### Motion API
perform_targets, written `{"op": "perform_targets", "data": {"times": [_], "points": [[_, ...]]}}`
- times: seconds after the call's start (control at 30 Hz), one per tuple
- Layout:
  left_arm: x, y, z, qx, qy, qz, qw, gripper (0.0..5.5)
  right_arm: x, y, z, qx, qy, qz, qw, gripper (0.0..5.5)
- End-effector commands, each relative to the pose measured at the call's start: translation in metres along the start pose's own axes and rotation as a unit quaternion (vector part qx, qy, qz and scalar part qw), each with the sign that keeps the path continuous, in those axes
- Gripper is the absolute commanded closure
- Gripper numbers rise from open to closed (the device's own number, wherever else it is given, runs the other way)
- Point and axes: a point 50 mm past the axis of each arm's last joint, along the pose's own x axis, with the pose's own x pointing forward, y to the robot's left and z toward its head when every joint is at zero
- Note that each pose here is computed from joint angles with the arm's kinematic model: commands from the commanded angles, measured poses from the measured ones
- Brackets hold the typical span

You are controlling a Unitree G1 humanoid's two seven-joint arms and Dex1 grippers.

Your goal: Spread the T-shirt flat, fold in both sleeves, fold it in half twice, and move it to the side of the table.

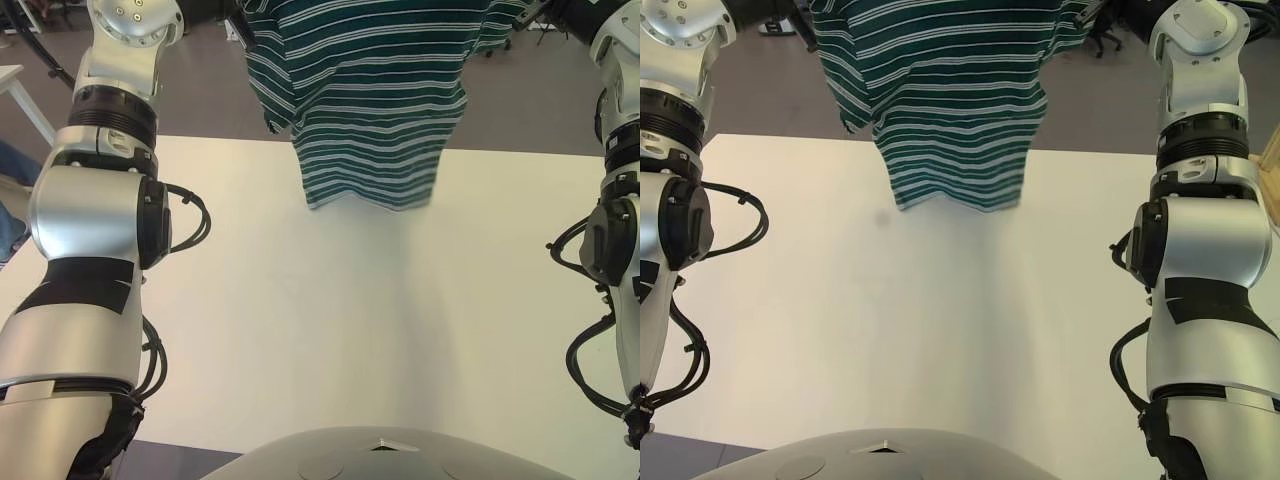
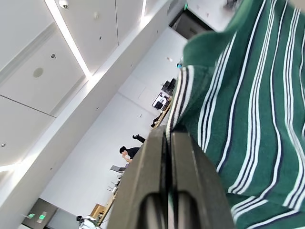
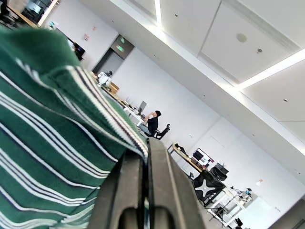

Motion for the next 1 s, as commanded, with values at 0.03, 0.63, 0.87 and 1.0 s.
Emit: {"op": "perform_targets", "data": {"times": [0.03,0.63,0.87,1.0], "points": [[-0.005,0.022,0.011,0.065,0.029,0.018,0.997,5.5,0.0,-0.013,0.015,-0.031,-0.004,0.002,1.0,5.48],[-0.195,-0.22,0.029,-0.398,0.033,-0.753,0.523,5.5,-0.219,0.16,-0.038,0.294,0.205,0.737,0.573,5.48],[-0.246,-0.289,0.021,-0.258,0.078,-0.781,0.563,5.5,-0.31,0.223,-0.065,0.225,0.337,0.748,0.525,5.48],[-0.255,-0.294,0.016,-0.237,0.08,-0.761,0.598,4.81,-0.319,0.215,-0.06,0.264,0.355,0.739,0.507,4.75]]}}
